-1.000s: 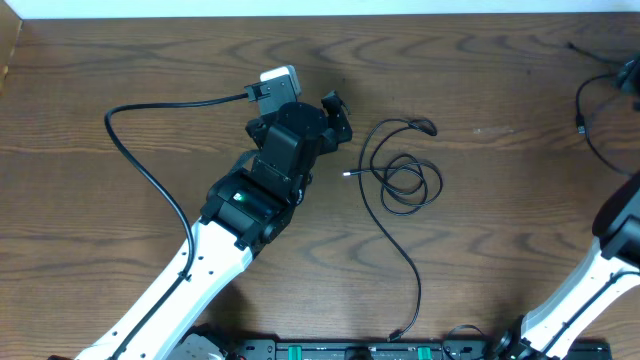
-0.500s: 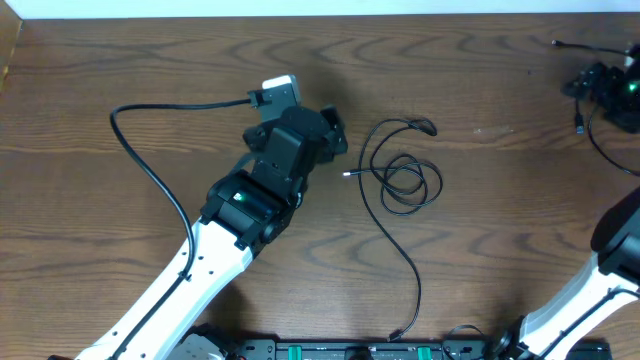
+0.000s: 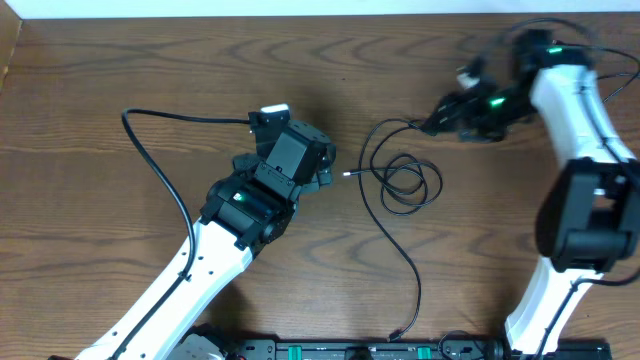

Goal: Untangle cables

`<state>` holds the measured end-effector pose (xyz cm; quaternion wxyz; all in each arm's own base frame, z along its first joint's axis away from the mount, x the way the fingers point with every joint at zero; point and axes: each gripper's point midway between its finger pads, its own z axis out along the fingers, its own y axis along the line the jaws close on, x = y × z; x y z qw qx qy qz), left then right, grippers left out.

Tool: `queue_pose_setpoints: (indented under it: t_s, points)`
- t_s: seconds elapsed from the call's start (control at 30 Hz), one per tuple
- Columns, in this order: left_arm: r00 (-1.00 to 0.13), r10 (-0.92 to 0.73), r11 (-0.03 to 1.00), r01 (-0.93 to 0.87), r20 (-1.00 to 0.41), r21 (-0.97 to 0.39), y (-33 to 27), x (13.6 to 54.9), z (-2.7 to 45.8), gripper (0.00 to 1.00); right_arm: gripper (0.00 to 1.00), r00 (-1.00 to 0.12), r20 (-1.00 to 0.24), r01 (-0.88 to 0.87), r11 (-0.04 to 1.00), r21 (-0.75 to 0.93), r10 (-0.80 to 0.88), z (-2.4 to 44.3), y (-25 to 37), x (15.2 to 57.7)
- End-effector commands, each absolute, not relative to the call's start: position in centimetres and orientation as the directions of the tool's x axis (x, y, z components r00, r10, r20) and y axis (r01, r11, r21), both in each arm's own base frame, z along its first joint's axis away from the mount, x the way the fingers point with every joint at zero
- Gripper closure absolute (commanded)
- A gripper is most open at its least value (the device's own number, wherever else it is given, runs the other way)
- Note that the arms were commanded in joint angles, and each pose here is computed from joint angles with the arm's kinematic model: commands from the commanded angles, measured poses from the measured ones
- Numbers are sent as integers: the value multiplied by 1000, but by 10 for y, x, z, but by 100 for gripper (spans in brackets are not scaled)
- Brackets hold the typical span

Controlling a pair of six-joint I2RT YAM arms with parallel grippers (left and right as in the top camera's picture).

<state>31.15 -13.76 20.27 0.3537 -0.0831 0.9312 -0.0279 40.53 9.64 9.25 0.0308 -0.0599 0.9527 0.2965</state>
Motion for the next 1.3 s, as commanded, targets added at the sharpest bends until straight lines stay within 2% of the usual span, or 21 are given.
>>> queue_pose_setpoints:
  t_s: [0.0,0.07,0.3,0.37,0.43,0.5,0.53,0.63,0.83,0.97,1.1,1.2,1.27]
  points:
    - [-750,-147,989,-131,-645,-72,-133,308,199,2,1,-981,-34,-189,918,347,-189,48,103,388]
    - [-757,-142,989,-132,-638,-63,-131,306,197,2,1,-979,-19,-201,938,282,-204,34,112,382]
    - [-769,-134,990,-133,-626,-48,-129,302,194,2,3,-935,16,-340,908,245,-355,9,158,348]
    - [-769,-134,990,-133,-626,-48,-129,302,194,2,20,-923,28,-371,907,199,-384,4,159,341]
    - [-769,-134,990,-133,-626,-48,-129,302,194,2,50,-915,40,-392,907,153,-402,0,158,337]
    - [-769,-134,990,-133,-626,-48,-129,302,194,2,75,-912,46,-402,910,100,-408,-4,154,336]
    - [-769,-134,990,-133,-625,-49,-129,302,194,2,98,-929,38,-366,930,21,-367,-7,144,343]
    - [-769,-134,990,-133,-625,-49,-129,302,194,2,99,-960,-31,-276,956,-98,-280,-6,127,365]
    - [-769,-134,990,-133,-625,-49,-129,302,194,2,99,-955,-230,-145,969,-198,-190,21,94,430]
    - [-769,-134,990,-133,-625,-49,-129,302,194,2,99,-908,-410,30,966,-255,-81,84,44,491]
    - [-768,-135,990,-133,-626,-50,-129,303,194,2,99,-808,-589,176,962,-207,22,161,-3,539]
    - [-766,-136,990,-133,-628,-53,-130,303,195,2,99,-741,-669,218,964,-150,64,207,-29,556]
    - [-762,-139,989,-133,-632,-58,-130,304,196,2,99,-728,-680,215,971,-105,88,216,-39,559]
